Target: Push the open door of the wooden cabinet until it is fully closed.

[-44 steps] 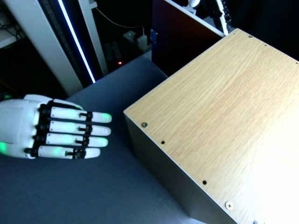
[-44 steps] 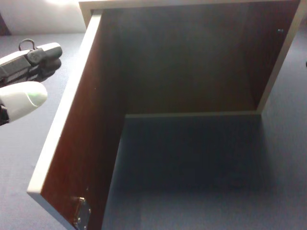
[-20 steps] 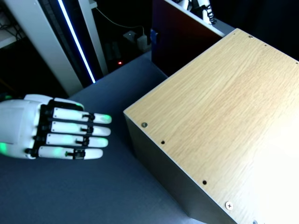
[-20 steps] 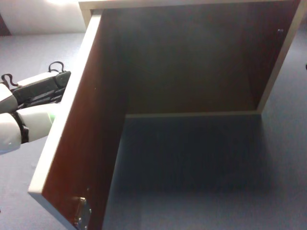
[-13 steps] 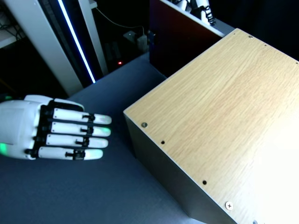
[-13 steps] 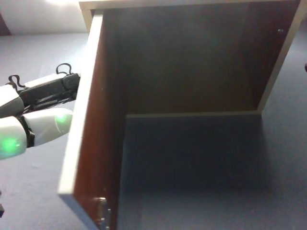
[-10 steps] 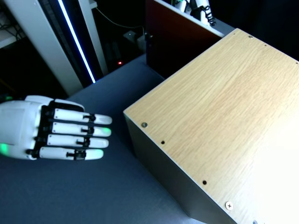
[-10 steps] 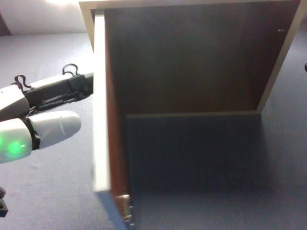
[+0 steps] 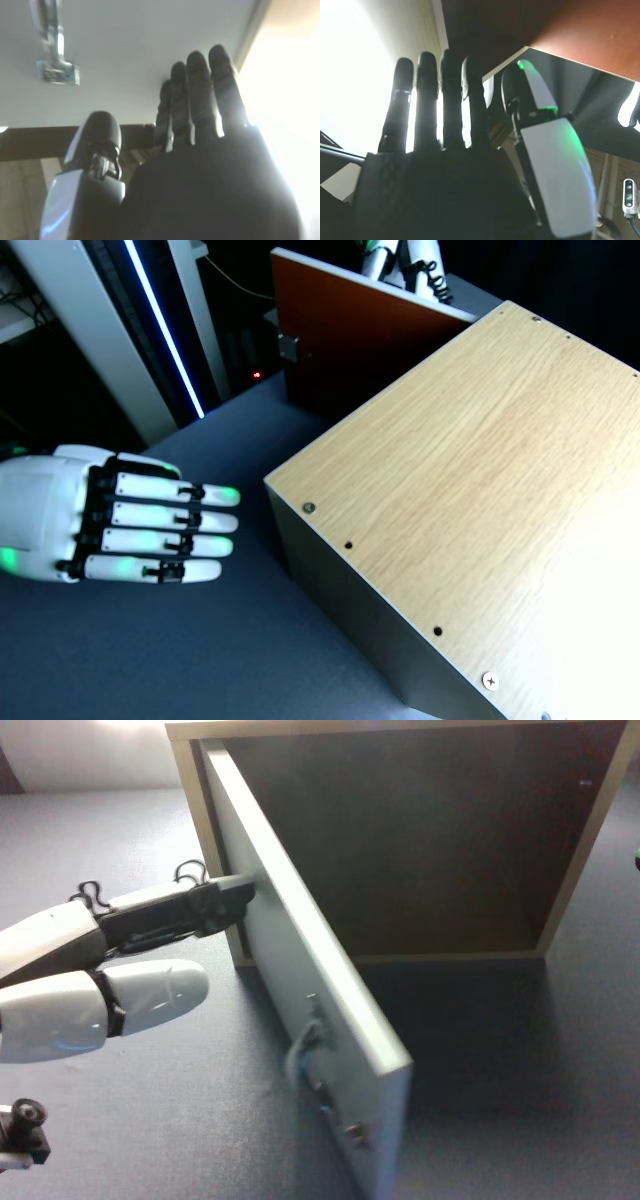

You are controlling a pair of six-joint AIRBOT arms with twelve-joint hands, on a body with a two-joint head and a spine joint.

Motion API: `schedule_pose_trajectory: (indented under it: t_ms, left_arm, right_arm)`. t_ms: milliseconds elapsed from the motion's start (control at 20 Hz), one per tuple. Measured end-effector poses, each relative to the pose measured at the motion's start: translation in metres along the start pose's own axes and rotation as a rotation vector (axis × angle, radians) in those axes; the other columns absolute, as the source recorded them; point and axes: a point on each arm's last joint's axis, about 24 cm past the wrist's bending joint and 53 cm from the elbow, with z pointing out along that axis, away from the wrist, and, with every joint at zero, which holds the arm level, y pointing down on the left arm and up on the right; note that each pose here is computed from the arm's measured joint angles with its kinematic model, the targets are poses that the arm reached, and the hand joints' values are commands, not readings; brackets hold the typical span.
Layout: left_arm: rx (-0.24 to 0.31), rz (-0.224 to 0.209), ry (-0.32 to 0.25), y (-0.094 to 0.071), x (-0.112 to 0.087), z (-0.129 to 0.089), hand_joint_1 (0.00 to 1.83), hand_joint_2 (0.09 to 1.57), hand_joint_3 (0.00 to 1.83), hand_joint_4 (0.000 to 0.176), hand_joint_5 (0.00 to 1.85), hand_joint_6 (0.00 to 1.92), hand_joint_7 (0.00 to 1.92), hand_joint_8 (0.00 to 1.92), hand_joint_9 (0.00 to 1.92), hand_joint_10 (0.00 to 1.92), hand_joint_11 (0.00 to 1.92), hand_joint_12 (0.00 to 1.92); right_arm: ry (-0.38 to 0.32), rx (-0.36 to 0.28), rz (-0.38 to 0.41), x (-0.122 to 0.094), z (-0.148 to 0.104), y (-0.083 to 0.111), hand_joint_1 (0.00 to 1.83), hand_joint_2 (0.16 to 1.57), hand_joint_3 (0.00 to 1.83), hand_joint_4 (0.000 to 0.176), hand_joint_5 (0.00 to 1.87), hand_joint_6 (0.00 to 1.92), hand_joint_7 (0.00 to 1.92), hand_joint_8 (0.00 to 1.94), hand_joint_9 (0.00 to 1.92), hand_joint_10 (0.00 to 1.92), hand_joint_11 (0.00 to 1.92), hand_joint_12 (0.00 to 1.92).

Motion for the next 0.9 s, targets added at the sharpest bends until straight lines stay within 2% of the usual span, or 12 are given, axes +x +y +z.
schedule_pose_trajectory:
  t_ms: [50,150,200,250,350,450,550,700,800,900]
  left_arm:
    - [0.005,0.004,0.014,-0.001,0.004,0.002,0.03,1.55,0.01,0.03,0.1,0.0,0.2,0.0,0.19,0.0,0.11,0.01]
    - [0.016,0.01,0.034,-0.002,0.009,0.008,0.09,1.55,0.0,0.003,0.14,0.01,0.22,0.0,0.22,0.0,0.12,0.01]
    - [0.023,0.016,0.047,-0.003,0.012,0.012,0.12,1.53,0.0,0.007,0.16,0.01,0.24,0.01,0.24,0.0,0.12,0.0]
    - [0.025,0.02,0.052,-0.003,0.013,0.014,0.13,1.53,0.0,0.0,0.17,0.01,0.25,0.0,0.24,0.0,0.13,0.01]
    - [0.031,0.019,0.061,-0.002,0.016,0.02,0.11,1.54,0.0,0.0,0.15,0.0,0.22,0.0,0.21,0.0,0.1,0.0]
    - [0.037,0.016,0.076,-0.001,0.022,0.025,0.13,1.52,0.0,0.0,0.17,0.0,0.26,0.01,0.25,0.0,0.17,0.02]
    - [0.045,0.021,0.088,-0.001,0.025,0.029,0.15,1.53,0.0,0.0,0.18,0.0,0.26,0.0,0.24,0.0,0.16,0.01]
    - [0.053,0.015,0.085,0.001,0.024,0.04,0.12,1.55,0.0,0.0,0.2,0.0,0.27,0.0,0.23,0.0,0.15,0.0]
    - [0.06,0.015,0.084,0.0,0.024,0.047,0.02,1.56,0.01,0.0,0.17,0.0,0.26,0.0,0.21,0.0,0.13,0.0]
    - [0.058,0.017,0.088,0.003,0.024,0.056,0.07,1.57,0.01,0.0,0.2,0.01,0.27,0.0,0.24,0.0,0.15,0.01]
  right_arm:
    - [0.002,0.0,0.001,0.001,0.0,0.0,0.66,1.38,0.0,0.0,0.48,0.0,0.47,0.0,0.35,0.0,0.0,0.69]
    - [-0.001,0.001,0.001,0.0,0.0,0.0,0.69,1.37,0.0,0.0,0.48,0.0,0.47,0.0,0.35,0.0,0.0,0.68]
    - [-0.002,0.001,0.001,0.0,0.0,0.0,0.69,1.37,0.0,0.0,0.48,0.0,0.47,0.0,0.35,0.0,0.0,0.67]
    - [-0.001,0.001,0.002,0.0,0.0,0.0,0.66,1.38,0.0,0.0,0.48,0.0,0.47,0.0,0.36,0.0,0.0,0.71]
    - [-0.001,0.001,0.001,0.0,0.0,0.0,0.68,1.38,0.0,0.0,0.48,0.0,0.47,0.0,0.37,0.0,0.0,0.73]
    - [-0.001,0.001,0.001,0.0,0.0,0.0,0.67,1.38,0.0,0.0,0.48,0.0,0.48,0.0,0.38,0.0,0.0,0.74]
    - [-0.002,0.001,0.001,0.0,0.0,0.0,0.67,1.38,0.0,0.0,0.47,0.0,0.47,0.0,0.36,0.0,0.0,0.68]
    - [-0.003,0.001,0.001,-0.001,0.0,-0.001,0.67,1.37,0.0,0.0,0.47,0.0,0.49,0.01,0.41,0.02,0.04,0.69]
    - [-0.002,0.001,0.001,0.0,0.0,0.0,0.69,1.37,0.0,0.0,0.47,0.0,0.48,0.0,0.39,0.01,0.01,0.68]
    - [-0.004,0.001,0.002,-0.001,0.0,0.0,0.69,1.37,0.0,0.0,0.47,0.0,0.47,0.0,0.4,0.01,0.05,0.69]
